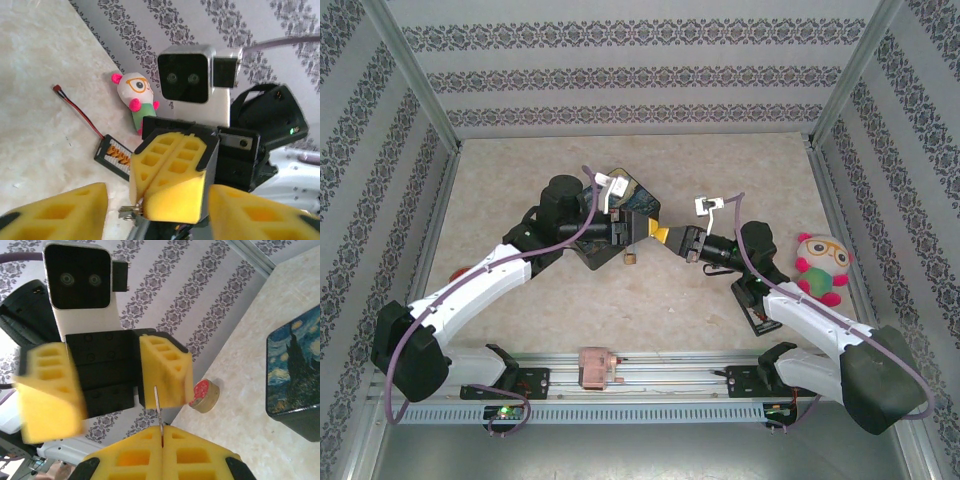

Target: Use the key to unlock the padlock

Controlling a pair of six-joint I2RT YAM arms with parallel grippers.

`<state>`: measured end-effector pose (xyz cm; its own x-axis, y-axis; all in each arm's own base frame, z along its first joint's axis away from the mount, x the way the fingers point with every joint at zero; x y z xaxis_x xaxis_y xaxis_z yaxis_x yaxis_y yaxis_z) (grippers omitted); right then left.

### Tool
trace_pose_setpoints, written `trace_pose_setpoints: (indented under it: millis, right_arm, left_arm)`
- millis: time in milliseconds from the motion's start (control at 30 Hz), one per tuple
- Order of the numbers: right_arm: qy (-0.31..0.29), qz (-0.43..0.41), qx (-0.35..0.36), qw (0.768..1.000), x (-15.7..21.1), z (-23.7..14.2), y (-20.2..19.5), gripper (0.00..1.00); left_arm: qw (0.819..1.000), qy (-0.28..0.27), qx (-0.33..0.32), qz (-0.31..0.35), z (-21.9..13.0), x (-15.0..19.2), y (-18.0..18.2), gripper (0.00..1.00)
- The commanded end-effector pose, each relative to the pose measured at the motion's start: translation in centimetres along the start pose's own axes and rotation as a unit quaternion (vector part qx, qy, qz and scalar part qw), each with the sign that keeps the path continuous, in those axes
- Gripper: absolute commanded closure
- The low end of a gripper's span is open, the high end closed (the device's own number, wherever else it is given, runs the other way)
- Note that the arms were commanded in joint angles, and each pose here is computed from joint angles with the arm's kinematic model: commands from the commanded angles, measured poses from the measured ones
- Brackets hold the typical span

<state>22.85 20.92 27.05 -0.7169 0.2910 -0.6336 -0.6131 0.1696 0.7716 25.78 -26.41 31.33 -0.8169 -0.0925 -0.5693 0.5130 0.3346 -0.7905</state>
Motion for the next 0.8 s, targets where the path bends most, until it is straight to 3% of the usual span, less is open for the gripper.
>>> trace_pose_setpoints:
  millis: [0,200,333,533,767]
  right_arm:
    - [-0.015,0.025,0.03,0.999,0.0,-0.7,-1.4,1.0]
    - [-0.032,0.057,0.08,0.995,0.9,-2.1,-3.4,1.0]
    - [-0.03,0.061,0.136,0.988,1.9,-3.3,-4.2,1.0]
    - [-0.027,0.069,0.218,0.973,3.4,-5.9,-5.4,1.0]
    - [-0.05,0.12,0.301,0.945,4.1,-9.8,-7.7,1.0]
  left_arm:
    - [0.999,-0.045,0.001,0.019,-1.3,-1.0,-1.1,0.35]
    - [0.993,-0.094,-0.073,0.005,-2.3,-1.3,0.6,0.13]
    - [0.976,-0.153,-0.156,-0.007,-3.1,-1.1,2.7,0.0]
    - [0.931,-0.216,-0.294,-0.019,-2.6,1.5,5.7,0.01]
    - [0.907,-0.202,-0.368,-0.026,1.1,4.4,7.9,0.02]
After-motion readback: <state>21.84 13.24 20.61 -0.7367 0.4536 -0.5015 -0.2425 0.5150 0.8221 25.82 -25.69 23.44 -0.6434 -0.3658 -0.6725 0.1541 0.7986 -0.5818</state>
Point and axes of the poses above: each hand's point on the last joint's axis, 136 mm out from that joint toward the fingers, its own z axis out along the fingers, its own y axis along the line the jaws close on, x = y × z, the point moved 5 cm from there along -z, back along the fingers, and after that the axes turned 5 degrees about -z, right-handed, at the moved point
